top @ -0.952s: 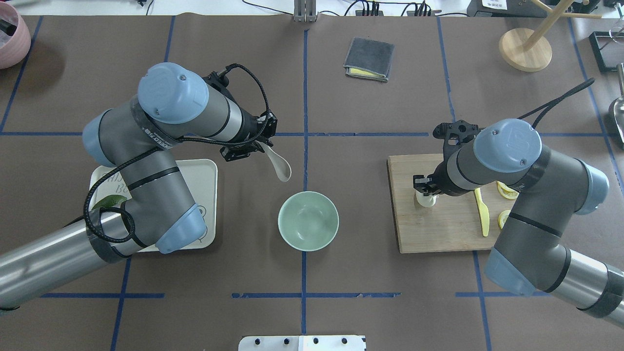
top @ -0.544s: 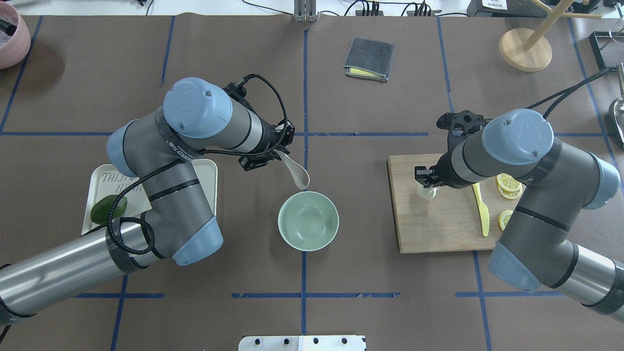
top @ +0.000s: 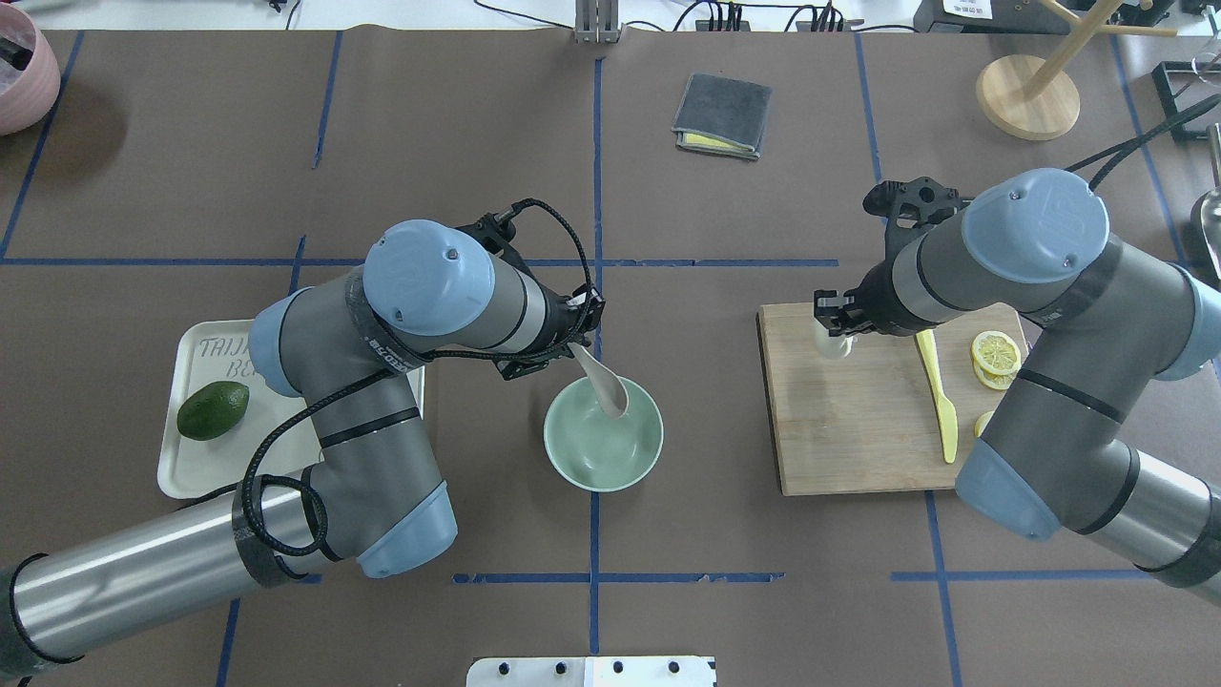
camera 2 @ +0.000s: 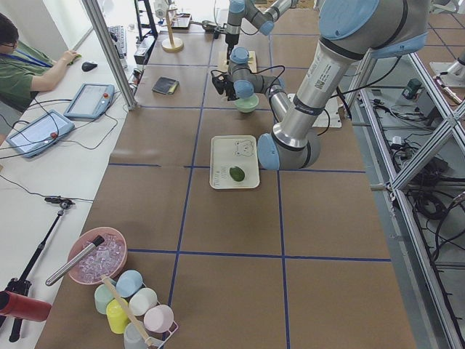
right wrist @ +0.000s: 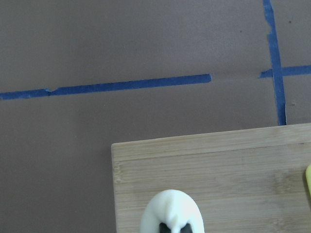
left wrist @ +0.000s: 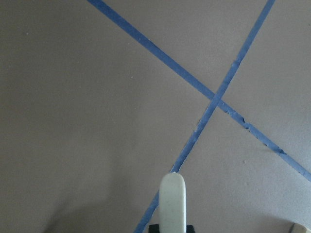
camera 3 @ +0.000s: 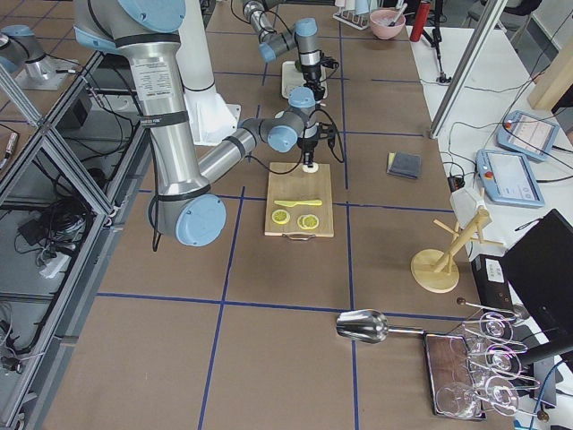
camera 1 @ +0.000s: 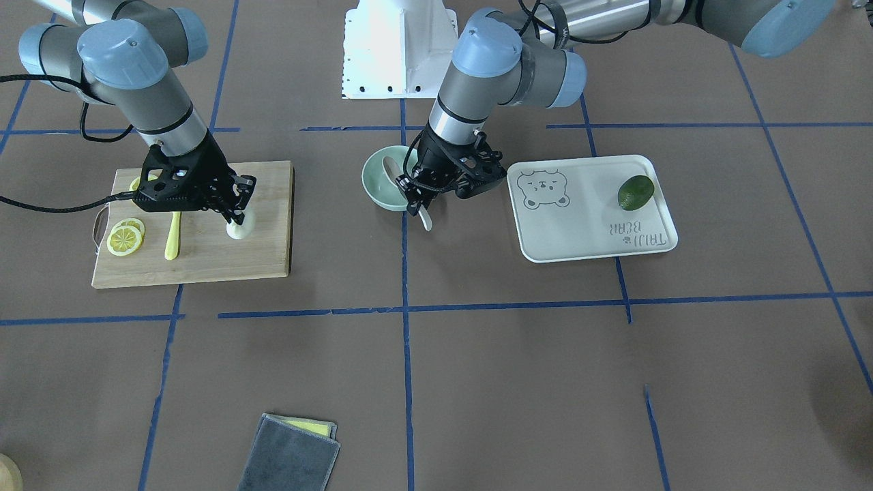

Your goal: Put spoon and bun in bowl

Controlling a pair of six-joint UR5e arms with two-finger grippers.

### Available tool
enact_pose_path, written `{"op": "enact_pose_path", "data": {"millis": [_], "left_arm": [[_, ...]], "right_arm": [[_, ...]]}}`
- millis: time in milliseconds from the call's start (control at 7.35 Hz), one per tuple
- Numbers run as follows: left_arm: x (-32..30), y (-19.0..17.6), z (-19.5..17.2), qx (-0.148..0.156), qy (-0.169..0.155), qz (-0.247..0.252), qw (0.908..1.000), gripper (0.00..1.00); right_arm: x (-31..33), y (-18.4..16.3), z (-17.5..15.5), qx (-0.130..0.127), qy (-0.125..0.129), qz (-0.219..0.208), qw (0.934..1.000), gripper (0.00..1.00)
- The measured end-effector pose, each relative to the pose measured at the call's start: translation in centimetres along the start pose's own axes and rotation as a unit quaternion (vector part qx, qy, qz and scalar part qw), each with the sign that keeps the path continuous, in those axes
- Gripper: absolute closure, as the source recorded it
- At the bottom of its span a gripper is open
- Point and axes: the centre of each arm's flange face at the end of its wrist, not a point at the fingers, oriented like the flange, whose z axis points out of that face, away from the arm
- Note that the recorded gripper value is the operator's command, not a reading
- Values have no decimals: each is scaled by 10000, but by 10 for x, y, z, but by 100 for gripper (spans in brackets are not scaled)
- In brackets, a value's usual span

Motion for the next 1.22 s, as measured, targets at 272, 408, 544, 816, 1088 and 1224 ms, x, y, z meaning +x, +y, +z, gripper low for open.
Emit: {"op": "enact_pose_path", "data": {"millis": [272,408,544,816,1088,1224], "left_arm": [[-5,11,5,46,-5,79,10000,0],[-5,14,3,49,22,100,9999,0],[-4,14,-5,44,69,159,9998,0],[-10,-10,-38,220,40,540,9983,0],[-18,-60,-82,577,-292,1159,9912,0],[-29,-91,-101,710,-517,1514,9846,0]], "right_arm": [[-9,-3,-5,30,-77,-20,10000,100],[-14,-4,-7,46,-118,-35,9999,100],[-20,-5,-11,64,-172,-55,9998,100],[-45,-6,-19,105,-360,-70,9993,100],[-90,12,-22,-13,-626,85,9980,100],[-115,33,-19,-109,-739,155,9971,100]]}}
